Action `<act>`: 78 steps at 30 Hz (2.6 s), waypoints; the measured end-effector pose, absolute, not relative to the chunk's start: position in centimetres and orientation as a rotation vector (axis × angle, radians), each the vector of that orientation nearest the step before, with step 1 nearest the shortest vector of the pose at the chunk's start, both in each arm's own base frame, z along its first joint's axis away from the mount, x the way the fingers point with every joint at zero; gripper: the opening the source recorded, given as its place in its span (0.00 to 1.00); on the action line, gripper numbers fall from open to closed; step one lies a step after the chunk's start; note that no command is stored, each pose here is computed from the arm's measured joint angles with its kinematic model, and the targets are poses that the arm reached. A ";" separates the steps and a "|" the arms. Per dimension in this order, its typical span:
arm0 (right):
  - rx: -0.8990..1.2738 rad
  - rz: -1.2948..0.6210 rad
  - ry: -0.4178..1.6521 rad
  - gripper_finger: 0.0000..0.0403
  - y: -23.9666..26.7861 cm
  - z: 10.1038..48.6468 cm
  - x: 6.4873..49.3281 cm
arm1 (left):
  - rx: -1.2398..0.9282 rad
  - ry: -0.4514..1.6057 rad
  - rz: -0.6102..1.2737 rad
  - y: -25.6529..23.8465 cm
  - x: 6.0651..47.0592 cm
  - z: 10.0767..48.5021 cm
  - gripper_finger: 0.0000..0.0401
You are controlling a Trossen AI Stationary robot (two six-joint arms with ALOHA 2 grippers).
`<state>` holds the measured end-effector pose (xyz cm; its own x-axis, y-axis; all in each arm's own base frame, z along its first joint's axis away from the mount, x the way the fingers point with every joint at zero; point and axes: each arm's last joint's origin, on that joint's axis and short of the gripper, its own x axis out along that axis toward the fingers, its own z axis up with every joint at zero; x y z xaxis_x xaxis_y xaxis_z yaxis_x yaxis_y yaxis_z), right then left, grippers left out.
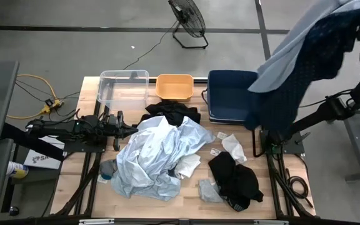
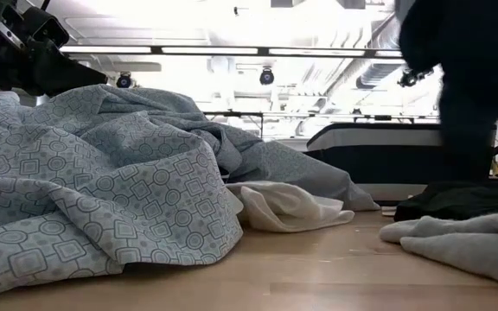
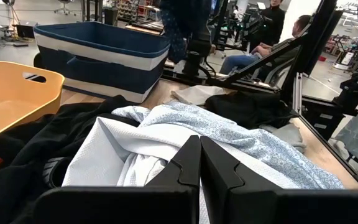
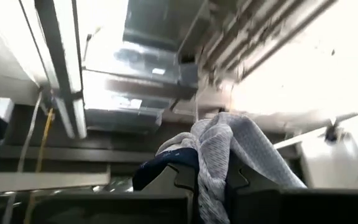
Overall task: Pick & Place Cloths
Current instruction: Put the blue dress into the blue bin
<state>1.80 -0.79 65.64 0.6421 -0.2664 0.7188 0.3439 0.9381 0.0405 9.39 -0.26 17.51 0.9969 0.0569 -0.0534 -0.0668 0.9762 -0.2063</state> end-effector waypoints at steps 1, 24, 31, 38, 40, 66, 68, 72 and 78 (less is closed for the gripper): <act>-0.127 -0.357 -0.816 0.02 -0.8 65.8 1.6 | -0.210 0.047 0.062 -0.3 9.4 17.5 0.00; -0.507 -0.796 -0.712 0.02 0.0 68.3 6.6 | -0.210 0.048 0.062 -0.3 9.4 17.5 0.00; -0.692 -0.997 -0.600 0.02 -0.9 68.1 9.8 | -0.210 0.047 0.062 -0.3 9.4 17.5 0.00; -0.768 -1.155 -0.561 0.02 -4.0 67.7 12.1 | -0.210 0.048 0.063 -0.3 9.4 17.5 0.00; -0.766 -1.167 -0.562 0.02 -5.1 67.5 12.7 | -0.209 0.048 0.062 -0.3 9.4 17.5 0.00; -0.271 -1.331 0.085 0.02 -13.1 60.1 16.8 | -0.209 0.047 0.062 -0.3 9.4 17.5 0.00; -0.202 -1.335 0.119 0.02 -12.6 59.5 16.3 | -0.209 0.047 0.062 -0.3 9.4 17.5 0.00; -0.062 -1.318 0.158 0.02 -11.5 58.4 15.1 | -0.210 0.047 0.062 -0.3 9.4 17.5 0.00; 0.114 -1.305 0.228 0.02 -9.6 56.9 12.9 | -0.210 0.048 0.062 -0.3 9.4 17.5 0.00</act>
<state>12.93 -9.60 56.90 0.2447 -0.9417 -0.2310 0.9642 0.2615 -0.0449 9.40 -0.26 17.50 0.9969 0.0569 -0.0539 -0.0669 0.9762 -0.2065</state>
